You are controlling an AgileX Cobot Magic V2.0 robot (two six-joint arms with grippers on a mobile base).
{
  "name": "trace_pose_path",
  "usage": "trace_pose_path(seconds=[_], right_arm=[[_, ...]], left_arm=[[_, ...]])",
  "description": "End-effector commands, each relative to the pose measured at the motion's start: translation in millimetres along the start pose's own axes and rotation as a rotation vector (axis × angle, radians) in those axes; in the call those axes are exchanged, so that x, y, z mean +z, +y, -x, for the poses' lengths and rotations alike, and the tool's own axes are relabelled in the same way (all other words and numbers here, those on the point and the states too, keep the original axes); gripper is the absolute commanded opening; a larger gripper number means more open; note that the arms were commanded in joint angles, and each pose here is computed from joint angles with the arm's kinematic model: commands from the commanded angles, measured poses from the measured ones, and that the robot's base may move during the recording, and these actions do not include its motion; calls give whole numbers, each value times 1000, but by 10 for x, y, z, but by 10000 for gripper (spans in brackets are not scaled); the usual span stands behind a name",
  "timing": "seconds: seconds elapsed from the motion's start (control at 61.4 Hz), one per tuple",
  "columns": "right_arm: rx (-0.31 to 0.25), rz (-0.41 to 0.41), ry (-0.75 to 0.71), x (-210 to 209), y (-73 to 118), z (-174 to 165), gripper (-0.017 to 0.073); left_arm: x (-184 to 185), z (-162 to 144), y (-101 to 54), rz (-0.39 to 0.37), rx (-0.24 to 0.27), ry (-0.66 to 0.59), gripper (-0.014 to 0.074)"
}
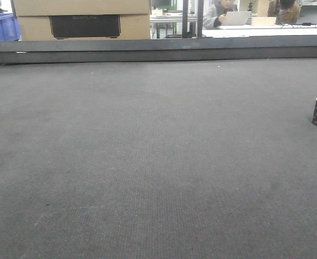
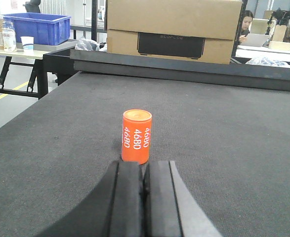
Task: Place cylindrical capacitor in blue bin on shelf
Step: 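Lower both open grippers toward the orange cylinder and maroon capacitor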
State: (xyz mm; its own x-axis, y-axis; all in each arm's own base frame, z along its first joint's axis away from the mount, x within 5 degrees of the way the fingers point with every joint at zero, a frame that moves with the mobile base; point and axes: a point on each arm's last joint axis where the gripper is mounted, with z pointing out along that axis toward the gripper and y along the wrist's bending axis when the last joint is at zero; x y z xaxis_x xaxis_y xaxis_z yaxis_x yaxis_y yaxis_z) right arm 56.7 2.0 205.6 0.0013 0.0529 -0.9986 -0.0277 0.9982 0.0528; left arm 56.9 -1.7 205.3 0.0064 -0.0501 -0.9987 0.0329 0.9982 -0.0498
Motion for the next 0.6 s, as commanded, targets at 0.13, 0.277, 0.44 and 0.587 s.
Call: trace_pose_path(seconds=[0.13,0.277,0.44,0.587], right_arm=[[-4,-6,-34,-3,-4,30,-144],[-4,-6,-34,-3,-4,30,-144],[-4,-6,-34,-3,-4,30,-144],[-4,-8,-49,-4,-6,44,-144]], left_arm=[[-5,27,-2,-2,-2,-21,-111],[-6,65,-6,-6,-2,-63,-111],[-8,88,-8,-9,-2,-88,-111],[-12,121,-12,-13,-2,-125,-111]])
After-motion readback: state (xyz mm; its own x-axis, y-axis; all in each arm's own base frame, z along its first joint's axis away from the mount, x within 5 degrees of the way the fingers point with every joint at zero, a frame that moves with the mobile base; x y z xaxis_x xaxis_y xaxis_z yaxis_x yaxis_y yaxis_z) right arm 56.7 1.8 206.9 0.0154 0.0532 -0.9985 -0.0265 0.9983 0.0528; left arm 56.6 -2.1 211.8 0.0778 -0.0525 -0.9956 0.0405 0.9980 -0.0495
